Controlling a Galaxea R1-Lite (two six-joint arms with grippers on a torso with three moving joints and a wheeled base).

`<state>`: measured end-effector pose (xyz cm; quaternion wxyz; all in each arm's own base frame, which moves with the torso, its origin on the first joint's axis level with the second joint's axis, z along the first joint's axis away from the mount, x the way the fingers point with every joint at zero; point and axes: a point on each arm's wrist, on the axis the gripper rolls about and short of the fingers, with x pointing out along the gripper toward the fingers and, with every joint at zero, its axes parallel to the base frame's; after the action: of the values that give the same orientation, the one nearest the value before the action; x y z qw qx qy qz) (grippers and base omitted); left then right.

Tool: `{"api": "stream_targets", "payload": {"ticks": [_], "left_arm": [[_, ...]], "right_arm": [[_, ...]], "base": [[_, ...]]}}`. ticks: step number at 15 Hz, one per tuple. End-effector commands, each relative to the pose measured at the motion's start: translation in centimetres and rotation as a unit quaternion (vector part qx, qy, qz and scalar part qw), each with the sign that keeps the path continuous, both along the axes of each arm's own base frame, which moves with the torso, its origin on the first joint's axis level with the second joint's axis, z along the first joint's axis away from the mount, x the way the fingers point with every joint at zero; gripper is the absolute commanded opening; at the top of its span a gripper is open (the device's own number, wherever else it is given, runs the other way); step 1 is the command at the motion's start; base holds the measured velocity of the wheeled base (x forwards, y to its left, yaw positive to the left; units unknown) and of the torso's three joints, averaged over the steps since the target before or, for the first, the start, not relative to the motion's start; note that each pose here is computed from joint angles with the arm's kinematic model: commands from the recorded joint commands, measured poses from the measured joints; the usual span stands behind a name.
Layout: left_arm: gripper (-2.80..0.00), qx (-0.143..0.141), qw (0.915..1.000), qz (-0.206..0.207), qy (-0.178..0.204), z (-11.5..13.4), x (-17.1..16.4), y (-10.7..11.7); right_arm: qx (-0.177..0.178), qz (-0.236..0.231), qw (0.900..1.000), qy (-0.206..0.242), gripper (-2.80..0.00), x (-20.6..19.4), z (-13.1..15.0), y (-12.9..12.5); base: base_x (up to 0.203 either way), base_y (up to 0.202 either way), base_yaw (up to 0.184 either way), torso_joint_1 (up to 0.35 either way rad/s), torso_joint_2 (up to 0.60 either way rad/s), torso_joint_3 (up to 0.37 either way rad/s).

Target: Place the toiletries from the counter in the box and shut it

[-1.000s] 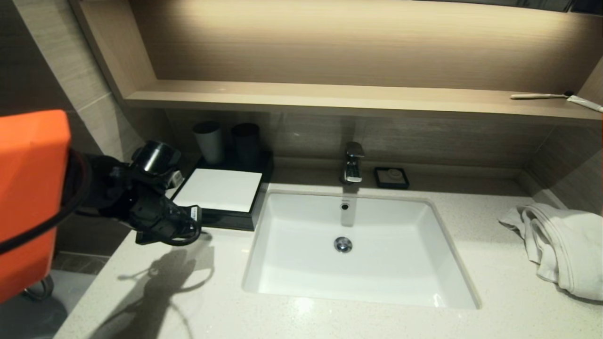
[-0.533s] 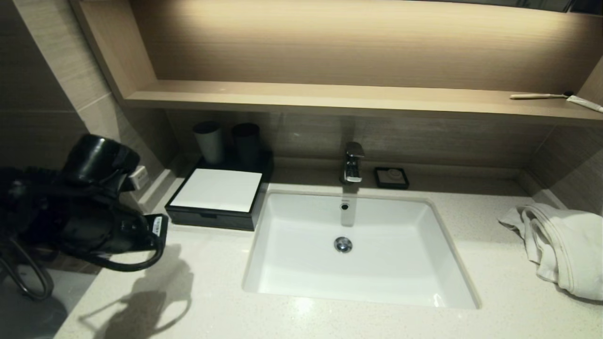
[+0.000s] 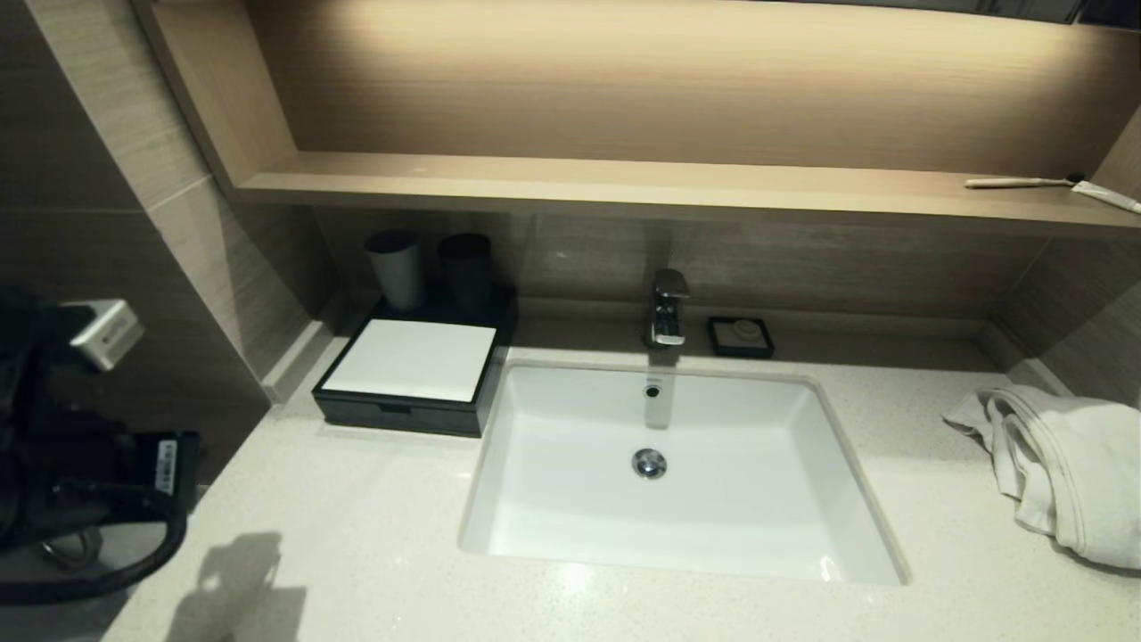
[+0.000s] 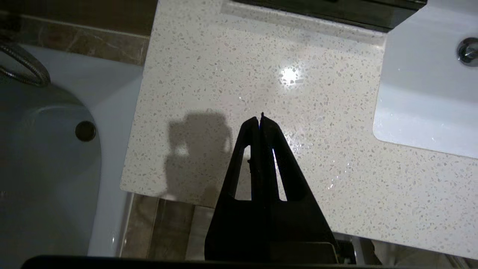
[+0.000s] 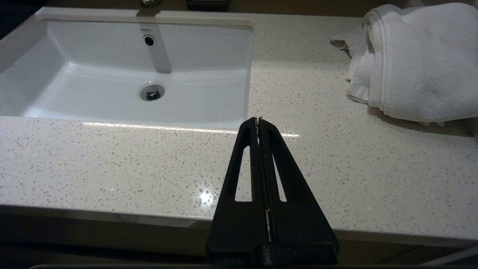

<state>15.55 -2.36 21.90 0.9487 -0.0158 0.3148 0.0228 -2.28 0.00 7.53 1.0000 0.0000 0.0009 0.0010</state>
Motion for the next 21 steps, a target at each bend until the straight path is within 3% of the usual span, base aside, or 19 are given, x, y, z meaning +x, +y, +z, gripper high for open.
{"api": "stream_targets", "payload": {"ticks": [1, 4, 9, 15, 18, 21], "left_arm": [[-2.8, 0.0, 0.9983, 0.002, -0.058, 0.6, -3.1, 0.8], [-2.8, 0.016, 0.993, 0.008, -0.117, -0.2, -6.5, 1.6], [-2.8, 0.019, 0.984, 0.021, -0.176, -1.9, -11.1, 2.3], [-2.8, 0.023, 0.9562, 0.078, -0.281, -3.2, -16.3, 3.1], [-2.8, 0.044, 0.9415, 0.134, -0.306, -4.6, -17.9, 3.0], [-2.8, 0.049, 0.9392, 0.131, -0.314, -6.3, -18.7, 3.0]], "right_arm": [[0.0, 0.0, 1.0, 0.0, -2.8, 0.0, 0.0, 0.0], [0.0, 0.001, 1.0, 0.0, -2.8, 0.0, 0.0, 0.0], [0.0, 0.001, 1.0, 0.0, -2.8, 0.0, 0.0, 0.0], [0.0, 0.001, 1.0, 0.0, -2.8, 0.0, 0.0, 0.0], [0.0, 0.0, 1.0, 0.0, -2.8, 0.0, 0.0, 0.0], [0.0, 0.001, 1.0, 0.0, -2.8, 0.0, 0.0, 0.0]], "base": [[0.0, 0.0, 0.0, 0.0, 0.0, 0.0], [0.0, 0.0, 0.0, 0.0, 0.0, 0.0], [0.0, 0.0, 0.0, 0.0, 0.0, 0.0], [0.0, 0.0, 0.0, 0.0, 0.0, 0.0], [0.0, 0.0, 0.0, 0.0, 0.0, 0.0], [0.0, 0.0, 0.0, 0.0, 0.0, 0.0]]}}
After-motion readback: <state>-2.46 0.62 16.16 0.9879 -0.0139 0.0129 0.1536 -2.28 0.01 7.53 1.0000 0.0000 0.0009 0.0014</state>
